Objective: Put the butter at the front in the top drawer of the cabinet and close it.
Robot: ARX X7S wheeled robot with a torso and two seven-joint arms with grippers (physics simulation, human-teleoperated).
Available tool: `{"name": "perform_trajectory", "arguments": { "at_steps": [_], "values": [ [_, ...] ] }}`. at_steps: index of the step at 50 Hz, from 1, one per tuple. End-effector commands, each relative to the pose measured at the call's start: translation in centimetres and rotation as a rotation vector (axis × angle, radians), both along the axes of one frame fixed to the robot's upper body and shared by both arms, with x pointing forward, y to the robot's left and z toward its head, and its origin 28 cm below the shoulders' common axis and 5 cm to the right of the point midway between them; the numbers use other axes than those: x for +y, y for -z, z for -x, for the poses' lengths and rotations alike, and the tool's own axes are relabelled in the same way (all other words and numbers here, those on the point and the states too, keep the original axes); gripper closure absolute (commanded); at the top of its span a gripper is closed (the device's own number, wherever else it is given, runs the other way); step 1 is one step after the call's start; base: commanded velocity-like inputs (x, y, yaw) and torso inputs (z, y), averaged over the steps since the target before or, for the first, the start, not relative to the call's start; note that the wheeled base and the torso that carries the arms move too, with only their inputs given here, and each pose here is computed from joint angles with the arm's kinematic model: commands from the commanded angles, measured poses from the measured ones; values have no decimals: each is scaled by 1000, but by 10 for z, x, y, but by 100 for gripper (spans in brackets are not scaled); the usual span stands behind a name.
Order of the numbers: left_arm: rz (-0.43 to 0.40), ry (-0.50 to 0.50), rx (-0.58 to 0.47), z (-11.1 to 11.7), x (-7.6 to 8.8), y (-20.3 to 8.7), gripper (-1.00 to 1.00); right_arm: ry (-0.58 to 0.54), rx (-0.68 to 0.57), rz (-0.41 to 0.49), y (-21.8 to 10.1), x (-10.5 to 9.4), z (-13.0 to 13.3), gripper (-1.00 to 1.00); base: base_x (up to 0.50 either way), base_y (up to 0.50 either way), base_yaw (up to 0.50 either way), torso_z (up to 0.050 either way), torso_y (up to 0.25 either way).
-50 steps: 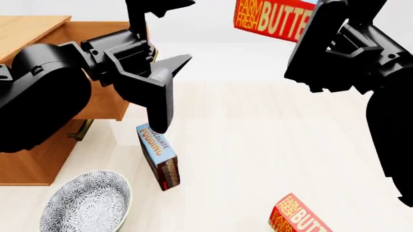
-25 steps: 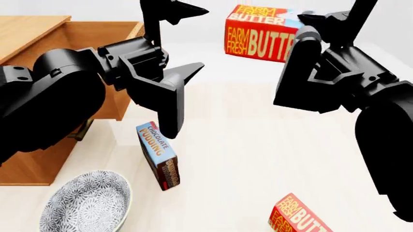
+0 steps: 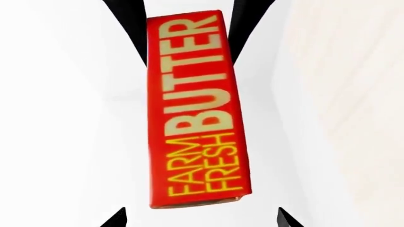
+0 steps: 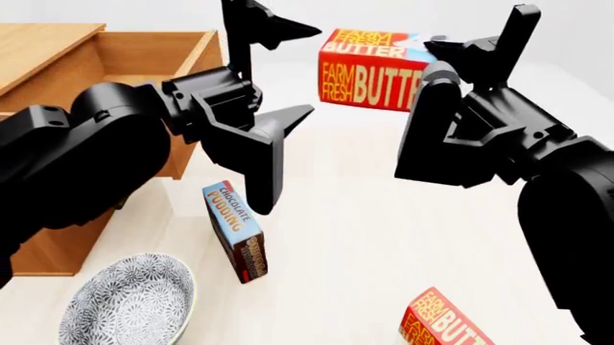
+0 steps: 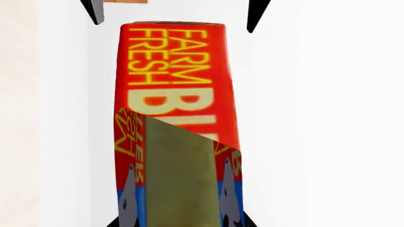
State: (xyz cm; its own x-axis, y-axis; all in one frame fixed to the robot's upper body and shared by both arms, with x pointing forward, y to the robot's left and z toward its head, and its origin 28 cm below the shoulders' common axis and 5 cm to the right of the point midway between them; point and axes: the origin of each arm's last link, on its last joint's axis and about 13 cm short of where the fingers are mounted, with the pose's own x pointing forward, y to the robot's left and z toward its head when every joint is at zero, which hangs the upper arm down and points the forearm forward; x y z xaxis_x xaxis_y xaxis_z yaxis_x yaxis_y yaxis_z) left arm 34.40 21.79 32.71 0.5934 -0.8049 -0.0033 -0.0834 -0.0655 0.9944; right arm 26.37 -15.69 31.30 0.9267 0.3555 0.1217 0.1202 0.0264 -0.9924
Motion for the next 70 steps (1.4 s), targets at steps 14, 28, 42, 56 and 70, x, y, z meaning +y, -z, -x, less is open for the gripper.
{"name": "perform_trajectory", "arguments": {
  "at_steps": [14,28,42,56,70],
  "values": [
    [6,12,19,-3,-2,5,-100,-14,-103,28,-10,4,8,100,0,0,0,1,1],
    [7,19,24,-4,-4,6,-100,-31,-93,28,-8,6,10,100,0,0,0,0,1],
    [7,23,33,-5,-5,7,-100,-50,-85,24,-6,8,13,100,0,0,0,1,1],
    [10,39,44,-6,-8,9,-100,-77,-85,19,-6,11,23,100,0,0,0,1,1],
    [24,96,30,4,-13,7,-100,-105,-74,20,-4,15,21,100,0,0,0,0,1]
  ]
}}
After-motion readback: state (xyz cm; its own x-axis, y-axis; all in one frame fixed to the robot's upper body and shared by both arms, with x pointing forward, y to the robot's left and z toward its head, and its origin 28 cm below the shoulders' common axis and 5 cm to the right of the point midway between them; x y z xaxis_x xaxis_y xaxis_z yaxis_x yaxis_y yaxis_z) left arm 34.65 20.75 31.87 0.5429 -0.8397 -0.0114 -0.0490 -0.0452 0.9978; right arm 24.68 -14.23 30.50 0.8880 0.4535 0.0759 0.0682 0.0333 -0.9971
